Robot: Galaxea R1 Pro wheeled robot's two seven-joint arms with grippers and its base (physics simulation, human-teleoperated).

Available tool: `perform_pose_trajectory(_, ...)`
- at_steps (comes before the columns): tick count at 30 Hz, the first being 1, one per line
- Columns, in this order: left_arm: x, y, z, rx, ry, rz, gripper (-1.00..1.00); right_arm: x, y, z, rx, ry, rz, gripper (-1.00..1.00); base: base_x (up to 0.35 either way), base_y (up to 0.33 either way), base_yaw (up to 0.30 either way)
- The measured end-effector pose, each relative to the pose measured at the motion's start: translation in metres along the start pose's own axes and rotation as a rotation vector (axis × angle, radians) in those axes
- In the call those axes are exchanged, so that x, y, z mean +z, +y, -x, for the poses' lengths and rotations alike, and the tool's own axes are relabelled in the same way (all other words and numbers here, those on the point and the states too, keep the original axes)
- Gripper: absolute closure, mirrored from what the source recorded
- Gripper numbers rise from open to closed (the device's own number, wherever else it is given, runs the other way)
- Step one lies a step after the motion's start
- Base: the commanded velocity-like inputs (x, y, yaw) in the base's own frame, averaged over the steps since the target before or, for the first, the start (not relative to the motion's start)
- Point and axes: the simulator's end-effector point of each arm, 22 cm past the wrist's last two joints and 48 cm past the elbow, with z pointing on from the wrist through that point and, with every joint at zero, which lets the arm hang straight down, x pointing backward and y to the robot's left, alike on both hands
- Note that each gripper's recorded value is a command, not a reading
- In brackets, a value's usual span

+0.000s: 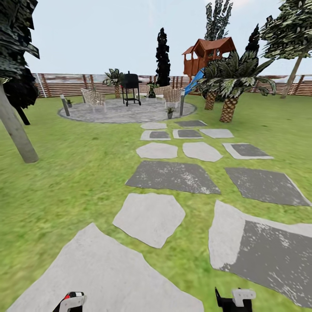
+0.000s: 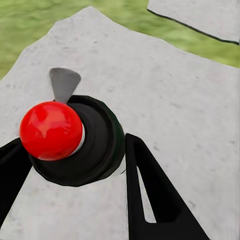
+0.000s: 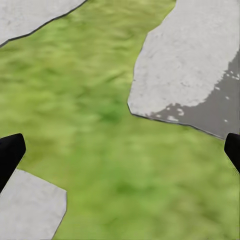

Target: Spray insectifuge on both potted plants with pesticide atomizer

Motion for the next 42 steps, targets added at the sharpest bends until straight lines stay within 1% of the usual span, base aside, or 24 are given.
perform_pose_trajectory(42, 0.0, 0.0, 0.0001, 0.0, -0.001, 0.0, 1.0, 0.0, 0.0009, 0.0, 0.0, 0.0, 0.002, -1.0, 0.34, 0.0, 0.0)
